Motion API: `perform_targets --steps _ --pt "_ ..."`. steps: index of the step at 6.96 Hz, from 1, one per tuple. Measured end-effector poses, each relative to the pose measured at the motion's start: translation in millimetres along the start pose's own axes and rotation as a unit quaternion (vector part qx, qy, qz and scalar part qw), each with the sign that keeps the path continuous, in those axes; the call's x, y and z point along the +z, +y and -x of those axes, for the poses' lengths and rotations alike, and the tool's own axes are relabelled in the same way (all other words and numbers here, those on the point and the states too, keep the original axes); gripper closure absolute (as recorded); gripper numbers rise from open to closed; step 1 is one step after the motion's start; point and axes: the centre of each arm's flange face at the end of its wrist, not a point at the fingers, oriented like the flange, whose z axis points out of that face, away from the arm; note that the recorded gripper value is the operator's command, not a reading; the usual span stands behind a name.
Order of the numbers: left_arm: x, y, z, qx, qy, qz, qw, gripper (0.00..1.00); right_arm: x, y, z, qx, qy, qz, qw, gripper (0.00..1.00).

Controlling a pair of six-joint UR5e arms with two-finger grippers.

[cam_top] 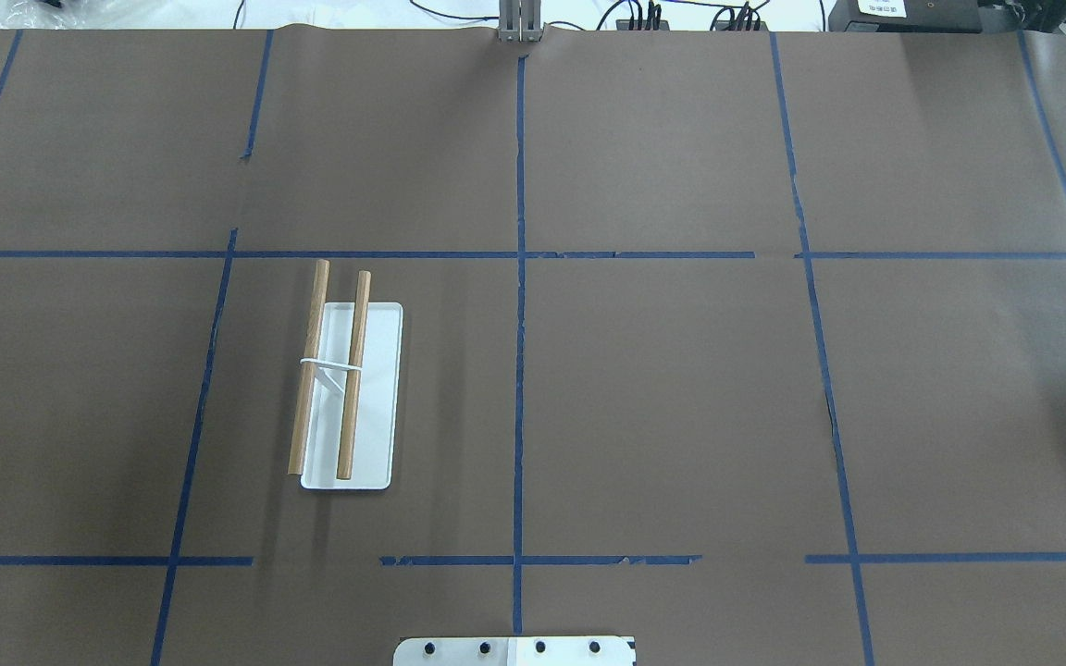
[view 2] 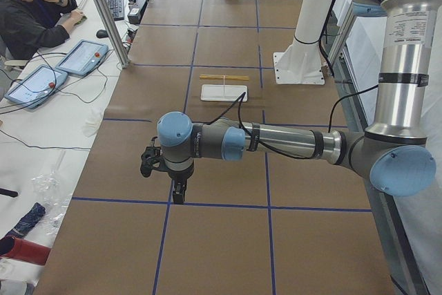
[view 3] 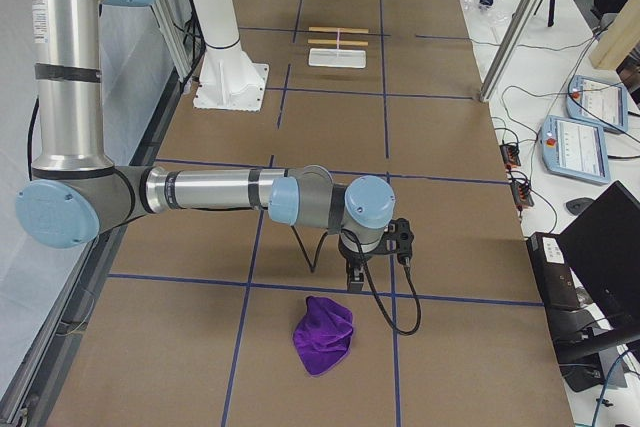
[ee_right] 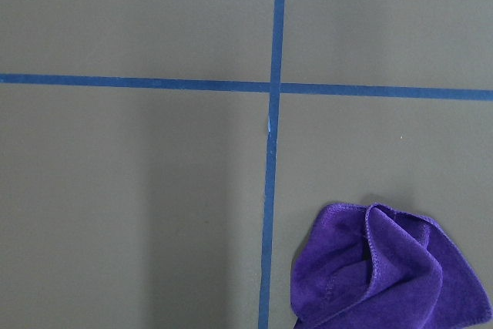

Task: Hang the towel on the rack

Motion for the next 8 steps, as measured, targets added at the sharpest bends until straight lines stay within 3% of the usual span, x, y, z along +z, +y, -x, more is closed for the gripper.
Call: perform_targets --steps 2,3,6,8 --pt "-2 1 -2 0.002 0.0 -0.002 1.0 0.0 7 -8 -9 0.011 -0.003 0.005 0.9999 0.0" --pt "-4 1 -4 0.003 0.0 -0.004 1.0 0.0 28 -7 -31 0.012 -0.003 0.006 0.9999 0.0" --pt "-5 2 -5 0.004 0.001 -0.005 1.0 0.0 106 19 -114 -0.042 0.006 -0.046 0.9981 0.0" --pt "-5 2 -5 0.005 0.001 -0.006 1.0 0.0 132 34 -119 -0.052 0.004 -0.032 0.9981 0.0"
